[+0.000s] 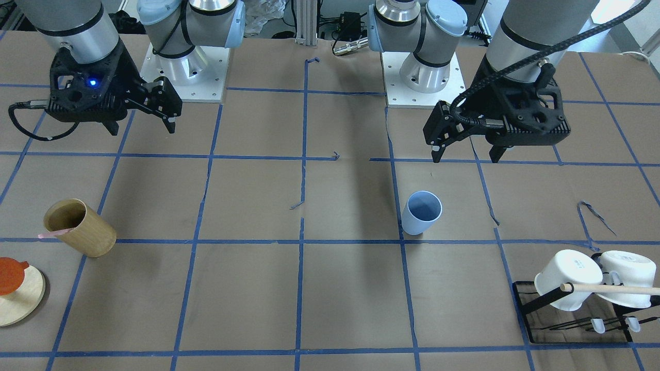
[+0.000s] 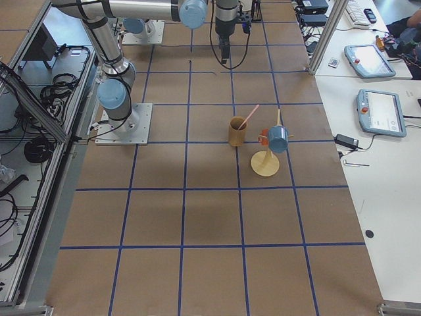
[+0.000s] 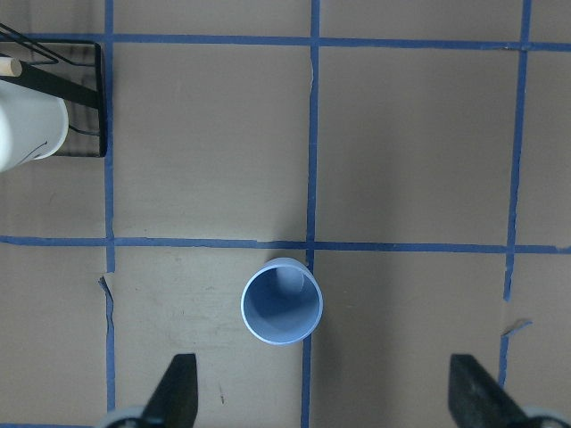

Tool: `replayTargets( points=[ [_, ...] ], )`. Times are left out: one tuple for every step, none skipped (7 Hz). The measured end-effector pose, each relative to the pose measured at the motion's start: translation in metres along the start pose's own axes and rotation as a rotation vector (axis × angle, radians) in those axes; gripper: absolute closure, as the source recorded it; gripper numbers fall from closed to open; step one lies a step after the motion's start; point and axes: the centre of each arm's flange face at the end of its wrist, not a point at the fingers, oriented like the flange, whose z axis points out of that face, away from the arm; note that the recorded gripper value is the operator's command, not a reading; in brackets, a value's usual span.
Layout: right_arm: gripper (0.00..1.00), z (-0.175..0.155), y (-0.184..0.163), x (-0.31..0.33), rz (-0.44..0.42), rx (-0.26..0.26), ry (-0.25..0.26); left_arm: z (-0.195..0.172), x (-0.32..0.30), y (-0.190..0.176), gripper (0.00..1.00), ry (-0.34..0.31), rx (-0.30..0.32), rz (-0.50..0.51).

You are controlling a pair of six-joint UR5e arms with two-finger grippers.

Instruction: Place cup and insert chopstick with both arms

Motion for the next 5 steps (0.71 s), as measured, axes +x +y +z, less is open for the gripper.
replayTargets(
  points=[
    [0.00, -0.0002, 0.0000, 0.0001, 0.000, 0.001, 0.001, 0.0000, 0.0001, 0.0000, 0.00, 0.001, 0.000, 0.000],
    [0.00, -0.0003, 0.0001, 0.0001, 0.000, 0.001, 0.001, 0.0000, 0.0001, 0.0000, 0.00, 0.001, 0.000, 0.000],
    [0.00, 0.0001, -0.0002, 0.0008, -0.002, 0.000, 0.002, 0.0000, 0.0000, 0.0002, 0.00, 0.000, 0.000, 0.000],
    [0.00, 0.0008, -0.0012, 0.0033, -0.003, -0.001, 0.001, 0.0000, 0.0000, 0.0004, 0.00, 0.000, 0.000, 0.000],
    [0.00, 0.0022, -0.0027, 0.0072, 0.002, -0.003, 0.000, 0.0003, 0.0000, 0.0005, 0.00, 0.000, -0.001, 0.000]
  ],
)
